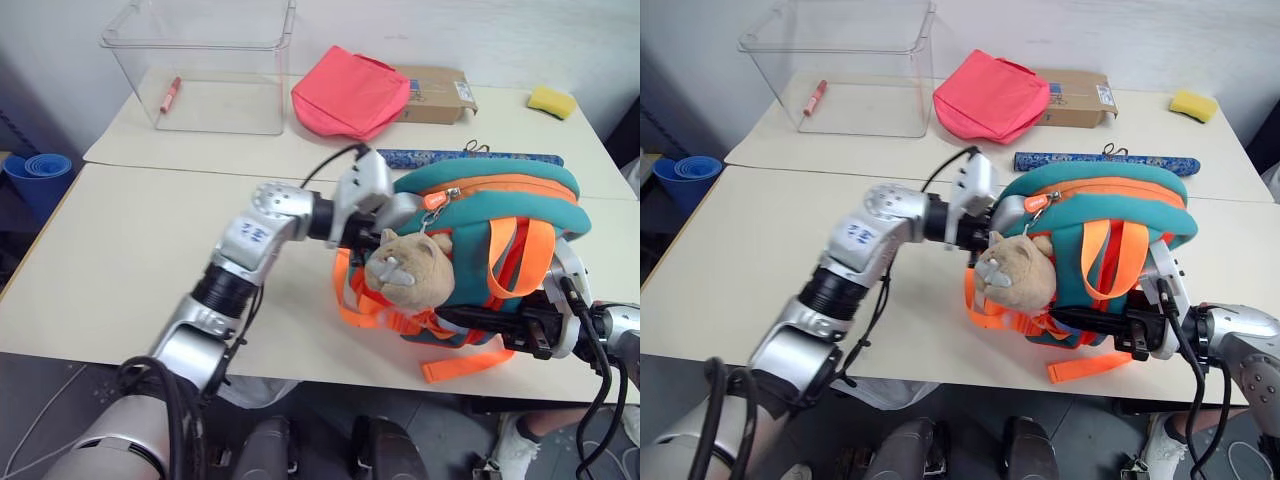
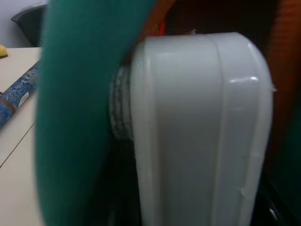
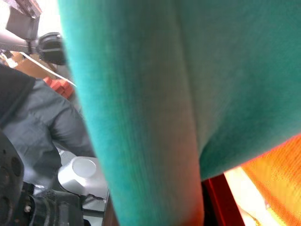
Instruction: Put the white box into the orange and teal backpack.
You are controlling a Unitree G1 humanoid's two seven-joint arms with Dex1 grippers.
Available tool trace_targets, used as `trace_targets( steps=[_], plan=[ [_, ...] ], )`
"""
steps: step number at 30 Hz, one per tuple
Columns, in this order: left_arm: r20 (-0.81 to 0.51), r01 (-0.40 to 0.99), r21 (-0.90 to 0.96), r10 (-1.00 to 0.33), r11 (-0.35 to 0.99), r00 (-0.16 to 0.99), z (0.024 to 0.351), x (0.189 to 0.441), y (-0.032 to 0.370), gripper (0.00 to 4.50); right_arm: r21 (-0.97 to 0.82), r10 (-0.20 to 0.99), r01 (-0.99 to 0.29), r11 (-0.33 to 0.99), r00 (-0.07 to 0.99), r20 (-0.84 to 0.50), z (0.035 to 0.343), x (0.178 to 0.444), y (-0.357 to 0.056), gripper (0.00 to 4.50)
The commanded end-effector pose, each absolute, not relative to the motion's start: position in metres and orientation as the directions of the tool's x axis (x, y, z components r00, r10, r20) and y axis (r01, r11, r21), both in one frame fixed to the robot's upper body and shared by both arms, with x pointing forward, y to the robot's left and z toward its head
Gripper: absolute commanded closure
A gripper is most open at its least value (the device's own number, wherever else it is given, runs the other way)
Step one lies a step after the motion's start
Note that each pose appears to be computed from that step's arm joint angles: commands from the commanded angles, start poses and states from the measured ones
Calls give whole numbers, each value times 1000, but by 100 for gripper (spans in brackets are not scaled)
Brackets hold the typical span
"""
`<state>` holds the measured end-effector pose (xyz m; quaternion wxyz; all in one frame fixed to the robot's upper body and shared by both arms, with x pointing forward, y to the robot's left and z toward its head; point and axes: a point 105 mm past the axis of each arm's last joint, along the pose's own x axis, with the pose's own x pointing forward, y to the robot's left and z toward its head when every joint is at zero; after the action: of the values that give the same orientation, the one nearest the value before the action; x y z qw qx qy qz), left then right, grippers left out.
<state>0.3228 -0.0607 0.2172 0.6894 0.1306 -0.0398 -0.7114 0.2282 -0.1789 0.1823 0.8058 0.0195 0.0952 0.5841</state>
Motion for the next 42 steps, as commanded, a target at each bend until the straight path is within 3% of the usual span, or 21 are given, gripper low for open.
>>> trace_targets(
  steps=[1,5,10,15,17,22,31,36,42],
  plan=[
    [-72,925,378,-997,-35,-8,234,321,-67,289,88,944,-944,317,306,-124,189,229,-178,450],
    [16,937,346,-999,50,47,247,330,-50,165,67,936,-938,339,330,-119,190,230,-179,450],
    [36,939,342,-998,-44,-60,251,319,13,40,29,915,-917,399,396,-70,195,235,-179,450],
    [-130,947,302,-989,-112,-75,232,307,79,40,23,909,-909,415,414,-44,193,241,-171,450],
    [-113,948,289,-988,-131,-102,236,295,85,40,26,911,-910,413,412,-37,192,243,-167,450],
    [-45,933,334,-991,-136,-128,239,276,57,40,30,916,-916,401,400,-39,191,247,-163,450],
    [110,920,391,-992,-13,-61,239,274,8,40,47,928,-927,371,372,16,200,249,-159,450],
    [212,925,377,-976,38,-46,252,274,4,149,58,926,-925,376,378,13,197,246,-160,450],
    [168,928,361,-985,91,31,255,291,40,313,68,909,-908,414,416,14,191,246,-167,450]
  ],
)
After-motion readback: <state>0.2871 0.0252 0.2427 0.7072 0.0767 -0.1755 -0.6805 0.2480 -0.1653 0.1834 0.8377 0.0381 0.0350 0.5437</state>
